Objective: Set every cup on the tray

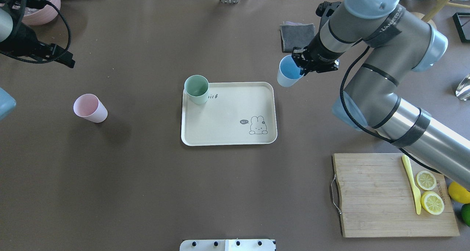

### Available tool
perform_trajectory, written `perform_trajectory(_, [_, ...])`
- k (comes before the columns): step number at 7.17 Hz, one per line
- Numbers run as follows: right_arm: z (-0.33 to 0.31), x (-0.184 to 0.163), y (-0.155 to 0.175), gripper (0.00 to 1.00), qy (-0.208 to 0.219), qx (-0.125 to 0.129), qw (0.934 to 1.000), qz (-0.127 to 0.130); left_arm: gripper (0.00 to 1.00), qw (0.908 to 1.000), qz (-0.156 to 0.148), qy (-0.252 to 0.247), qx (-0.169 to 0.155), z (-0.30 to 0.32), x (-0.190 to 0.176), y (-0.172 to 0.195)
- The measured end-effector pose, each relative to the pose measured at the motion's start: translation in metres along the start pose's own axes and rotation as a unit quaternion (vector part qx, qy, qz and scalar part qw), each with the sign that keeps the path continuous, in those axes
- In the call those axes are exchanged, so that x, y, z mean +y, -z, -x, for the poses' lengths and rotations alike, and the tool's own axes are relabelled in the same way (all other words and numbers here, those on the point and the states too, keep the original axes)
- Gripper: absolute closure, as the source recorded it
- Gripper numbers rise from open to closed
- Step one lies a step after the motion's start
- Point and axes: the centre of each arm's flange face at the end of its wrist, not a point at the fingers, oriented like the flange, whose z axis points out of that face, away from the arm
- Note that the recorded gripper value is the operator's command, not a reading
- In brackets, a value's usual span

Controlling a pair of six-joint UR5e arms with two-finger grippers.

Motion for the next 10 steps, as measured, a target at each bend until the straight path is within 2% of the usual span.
perform_trajectory(2, [0.053,0.028,-0.028,1.0,-0.017,0.009,0.9998,-0.004,0.02,1.0,0.001,-0.002,-0.001,0.005,0.005,-0.009])
perform_trajectory(3, [0.075,0.039,-0.045,0.73,-0.023,0.017,0.9996,-0.003,0.01,1.0,0.005,-0.002,-0.001,0.004,0.007,-0.014])
perform_trajectory(4, [0.084,0.049,-0.059,0.33,-0.023,0.024,0.9994,-0.002,0.01,0.9999,0.012,-0.002,-0.002,0.004,0.011,-0.021])
perform_trajectory(5, [0.09,0.058,-0.068,0.02,-0.021,0.028,0.9994,-0.004,0.01,0.9998,0.021,-0.001,-0.003,0.006,0.017,-0.03])
perform_trajectory(7, [0.095,0.068,-0.073,0.0,-0.022,0.03,0.9992,-0.014,0.02,0.9993,0.037,-0.003,-0.005,0.008,0.03,-0.048])
perform_trajectory(8, [0.097,0.066,-0.064,0.0,-0.018,0.023,0.9994,-0.018,0.08,0.9991,0.042,-0.001,-0.003,0.007,0.035,-0.061])
perform_trajectory(9, [0.096,0.057,-0.044,0.0,-0.017,0.013,0.9996,-0.019,0.23,0.9991,0.042,0.004,0.004,0.005,0.04,-0.076])
perform_trajectory(10, [0.091,0.046,-0.018,0.0,-0.018,0.006,0.9997,-0.015,0.55,0.9991,0.039,0.008,0.011,0.005,0.043,-0.09])
